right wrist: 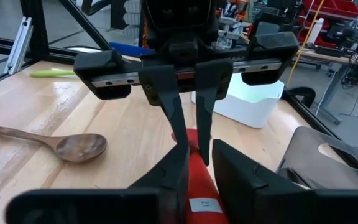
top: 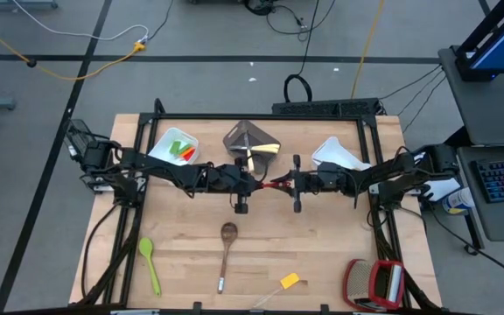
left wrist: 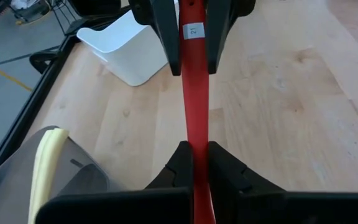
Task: Pick & Place Kitchen Items
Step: Put the red serving spoon into the right white bin
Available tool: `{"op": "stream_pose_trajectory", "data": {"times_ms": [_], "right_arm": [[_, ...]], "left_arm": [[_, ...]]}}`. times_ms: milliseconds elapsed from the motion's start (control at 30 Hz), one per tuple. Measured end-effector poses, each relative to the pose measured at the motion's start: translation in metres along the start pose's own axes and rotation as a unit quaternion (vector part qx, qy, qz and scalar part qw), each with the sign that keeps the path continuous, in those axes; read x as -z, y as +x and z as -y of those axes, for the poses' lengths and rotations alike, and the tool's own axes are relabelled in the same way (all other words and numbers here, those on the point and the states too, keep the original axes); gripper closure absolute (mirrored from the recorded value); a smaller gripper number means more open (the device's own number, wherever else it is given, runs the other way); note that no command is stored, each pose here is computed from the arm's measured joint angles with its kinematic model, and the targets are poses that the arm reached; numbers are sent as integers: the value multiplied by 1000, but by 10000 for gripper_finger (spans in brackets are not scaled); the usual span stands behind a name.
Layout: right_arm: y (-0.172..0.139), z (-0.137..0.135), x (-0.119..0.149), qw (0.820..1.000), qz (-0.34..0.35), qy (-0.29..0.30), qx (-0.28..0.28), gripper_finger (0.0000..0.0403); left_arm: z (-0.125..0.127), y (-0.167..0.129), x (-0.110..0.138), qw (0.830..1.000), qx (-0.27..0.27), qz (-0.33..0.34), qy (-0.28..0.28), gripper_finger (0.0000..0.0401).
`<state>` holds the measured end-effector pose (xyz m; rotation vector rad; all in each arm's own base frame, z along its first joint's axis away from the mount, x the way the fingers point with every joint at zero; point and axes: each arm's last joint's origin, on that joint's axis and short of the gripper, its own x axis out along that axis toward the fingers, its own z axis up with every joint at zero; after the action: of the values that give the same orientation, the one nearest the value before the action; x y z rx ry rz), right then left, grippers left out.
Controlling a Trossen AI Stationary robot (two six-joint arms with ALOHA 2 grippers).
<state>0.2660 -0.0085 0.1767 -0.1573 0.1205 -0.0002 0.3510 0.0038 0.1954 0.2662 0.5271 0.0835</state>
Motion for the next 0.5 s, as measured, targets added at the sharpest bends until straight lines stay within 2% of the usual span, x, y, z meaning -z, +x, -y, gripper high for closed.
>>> {"op": "stream_pose_trajectory", "data": {"times_ms": [300,500], "right_arm": [[0,0,0,1000,2,8,0,343],[0,0,0,1000,2,7,0,354]], "left_arm": [[0,0,0,1000,-1,1,-2,383],[0,0,-1,1000,-3,3,-2,389]]}}
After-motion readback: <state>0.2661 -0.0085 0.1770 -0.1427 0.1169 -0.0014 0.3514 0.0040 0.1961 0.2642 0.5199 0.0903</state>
